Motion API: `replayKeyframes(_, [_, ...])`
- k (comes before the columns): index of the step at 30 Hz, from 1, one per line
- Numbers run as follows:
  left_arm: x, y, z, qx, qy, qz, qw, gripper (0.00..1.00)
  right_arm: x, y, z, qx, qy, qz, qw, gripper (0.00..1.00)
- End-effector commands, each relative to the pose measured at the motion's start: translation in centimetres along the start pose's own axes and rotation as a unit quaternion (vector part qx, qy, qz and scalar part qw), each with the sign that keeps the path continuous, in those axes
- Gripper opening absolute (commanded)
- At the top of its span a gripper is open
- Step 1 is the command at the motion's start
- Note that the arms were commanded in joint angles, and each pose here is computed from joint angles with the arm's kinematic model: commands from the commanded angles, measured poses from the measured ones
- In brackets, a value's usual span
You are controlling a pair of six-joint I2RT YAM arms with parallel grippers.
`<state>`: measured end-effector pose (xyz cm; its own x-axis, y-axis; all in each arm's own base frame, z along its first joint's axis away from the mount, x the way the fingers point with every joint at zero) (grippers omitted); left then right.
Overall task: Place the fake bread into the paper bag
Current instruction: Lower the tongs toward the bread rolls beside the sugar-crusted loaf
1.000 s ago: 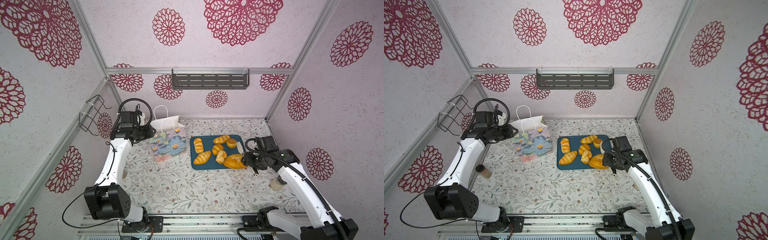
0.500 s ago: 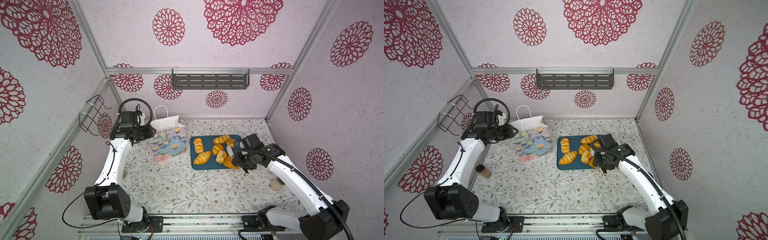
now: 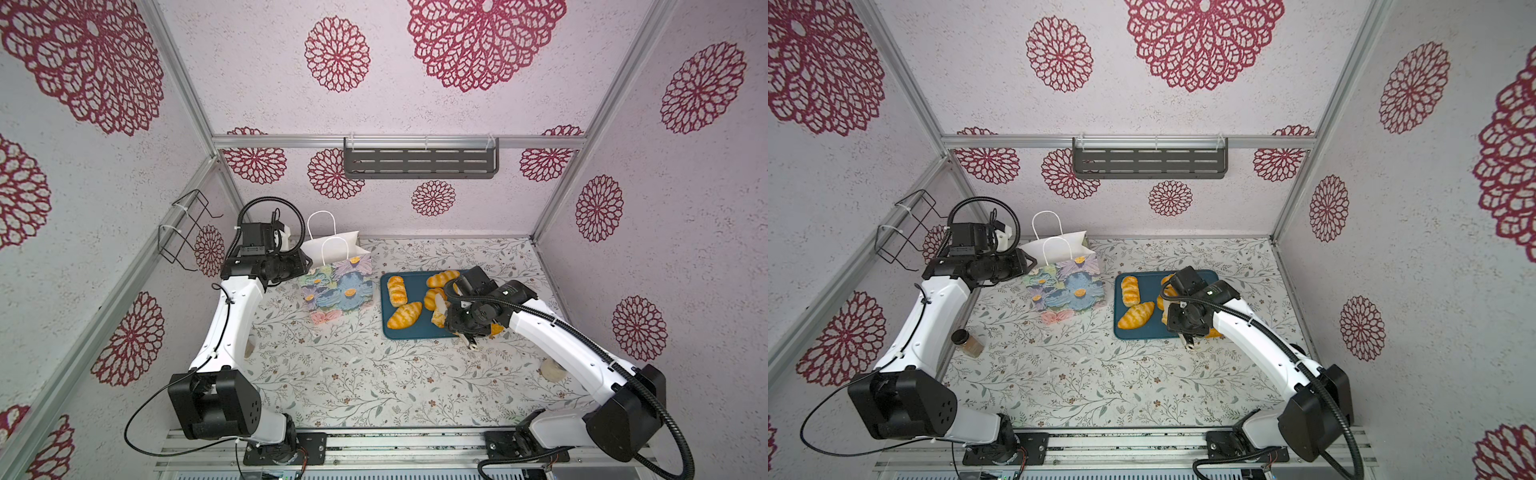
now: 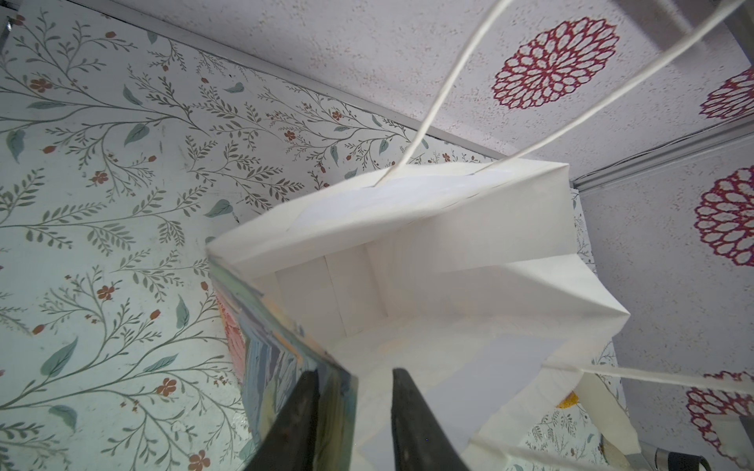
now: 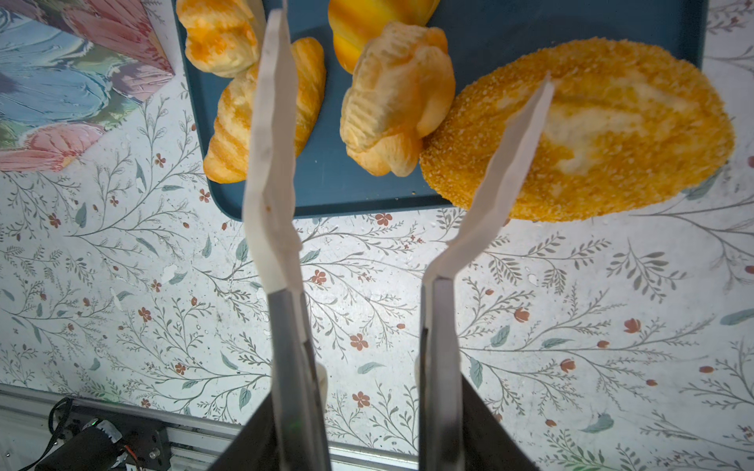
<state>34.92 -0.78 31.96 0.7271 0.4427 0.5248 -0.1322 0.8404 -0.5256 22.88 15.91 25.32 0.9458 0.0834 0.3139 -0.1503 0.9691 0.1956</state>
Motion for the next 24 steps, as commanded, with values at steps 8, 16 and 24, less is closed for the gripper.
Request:
replayKeyframes(8, [-0.1, -0.5, 0.3, -0.005, -0.007, -0.008, 1.000, 0.34, 1.2, 1.0, -1.0, 0.017, -0.014, -0.007, 1.000, 0.53])
replayKeyframes(16, [-0.3, -0.7, 0.1, -0.003, -0.005, -0.013, 1.000, 0.34, 1.2, 0.9, -2.2, 0.015, -0.005, -0.007, 1.000, 0.52])
replayKeyframes(24, [-0.2, -0.7, 0.3, 0.000, -0.009, -0.014, 1.000, 0.34, 1.0, 1.0, -3.4, 0.023, 0.002, -0.007, 1.000, 0.51])
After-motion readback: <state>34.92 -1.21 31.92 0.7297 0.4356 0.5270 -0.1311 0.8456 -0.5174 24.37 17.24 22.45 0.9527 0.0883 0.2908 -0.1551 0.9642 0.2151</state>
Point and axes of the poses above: each gripper's point midway between its finger pads, its own z axis back along the fingers, its own y axis along the line the jaws close on, x = y × z, the point moved 9 cm from there along z, back along the fingers, and after that the axes turned 10 degrees about z, right-handed, at the moved point
